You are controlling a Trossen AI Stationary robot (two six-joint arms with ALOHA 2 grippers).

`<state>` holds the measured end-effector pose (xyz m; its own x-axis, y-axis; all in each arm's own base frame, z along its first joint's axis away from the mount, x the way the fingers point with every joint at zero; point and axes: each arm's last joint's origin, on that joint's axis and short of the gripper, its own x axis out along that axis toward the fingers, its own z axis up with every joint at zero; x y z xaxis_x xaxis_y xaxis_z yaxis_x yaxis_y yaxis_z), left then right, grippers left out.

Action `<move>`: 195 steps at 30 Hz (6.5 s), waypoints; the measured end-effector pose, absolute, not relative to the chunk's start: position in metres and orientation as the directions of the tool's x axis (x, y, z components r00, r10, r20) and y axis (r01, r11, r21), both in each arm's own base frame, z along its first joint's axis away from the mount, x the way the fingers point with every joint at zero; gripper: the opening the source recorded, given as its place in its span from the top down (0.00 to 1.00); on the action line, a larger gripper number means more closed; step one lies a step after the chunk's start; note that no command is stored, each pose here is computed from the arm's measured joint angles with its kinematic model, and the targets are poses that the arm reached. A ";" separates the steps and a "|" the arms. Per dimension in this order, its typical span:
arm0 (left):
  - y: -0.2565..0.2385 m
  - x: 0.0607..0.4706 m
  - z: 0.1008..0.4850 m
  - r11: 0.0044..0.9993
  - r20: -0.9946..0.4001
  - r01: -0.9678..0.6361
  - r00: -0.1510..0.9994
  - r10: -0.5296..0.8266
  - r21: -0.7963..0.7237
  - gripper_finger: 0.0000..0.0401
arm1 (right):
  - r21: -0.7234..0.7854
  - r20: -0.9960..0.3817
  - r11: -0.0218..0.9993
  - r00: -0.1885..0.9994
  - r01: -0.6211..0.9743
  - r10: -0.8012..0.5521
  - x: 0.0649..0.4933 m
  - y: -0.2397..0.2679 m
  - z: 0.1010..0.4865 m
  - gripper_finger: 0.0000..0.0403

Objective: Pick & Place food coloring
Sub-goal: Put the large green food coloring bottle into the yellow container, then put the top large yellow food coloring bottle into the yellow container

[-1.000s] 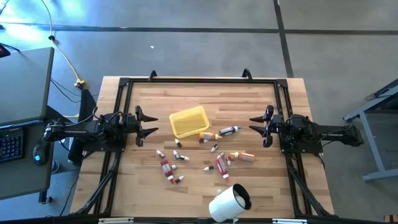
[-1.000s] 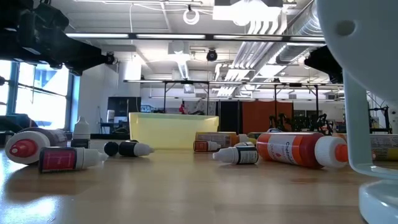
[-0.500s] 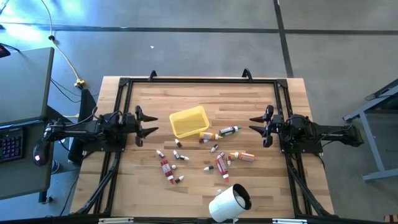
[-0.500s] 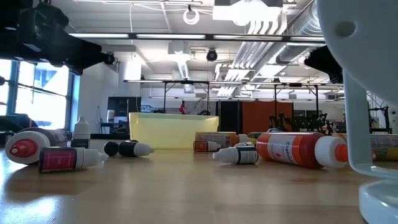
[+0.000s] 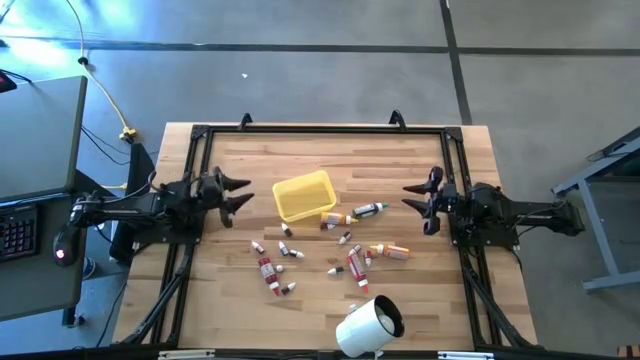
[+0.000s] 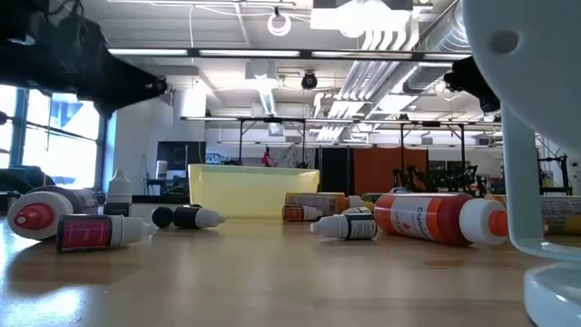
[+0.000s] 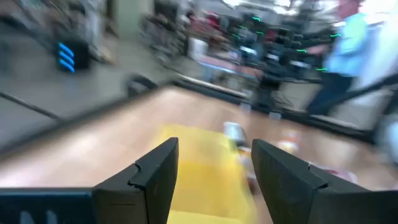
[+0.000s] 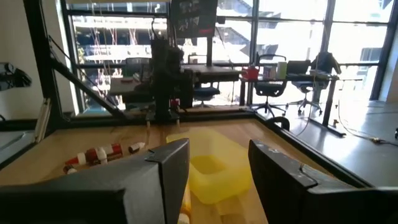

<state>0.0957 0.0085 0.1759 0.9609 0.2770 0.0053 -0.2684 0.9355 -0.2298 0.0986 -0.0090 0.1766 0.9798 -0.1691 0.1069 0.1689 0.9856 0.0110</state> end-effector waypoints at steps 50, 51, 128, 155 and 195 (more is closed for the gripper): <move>-0.002 0.099 0.175 0.909 -0.011 0.063 0.997 -0.074 -0.412 0.50 | -0.048 -0.602 0.987 0.784 0.150 -0.149 0.160 -0.048 0.104 0.63; -0.002 0.099 0.175 0.908 -0.011 0.073 0.996 -0.085 -0.413 0.50 | -0.046 -0.590 0.989 0.795 0.139 -0.139 0.162 -0.049 0.104 0.63; 0.002 0.099 0.175 0.896 -0.017 -0.044 0.999 0.040 -0.442 0.50 | -0.368 -0.879 0.669 0.007 -0.645 -0.477 0.439 -0.043 0.216 0.69; 0.002 0.099 0.175 0.903 -0.023 -0.046 0.999 0.040 -0.428 0.50 | -0.371 -0.770 0.450 -0.001 -0.812 -0.638 0.447 -0.067 0.205 0.57; 0.000 0.099 0.176 0.875 -0.014 -0.003 1.000 -0.004 -0.485 0.50 | -0.196 -0.887 0.981 0.428 -0.008 -0.174 0.334 0.010 0.202 0.58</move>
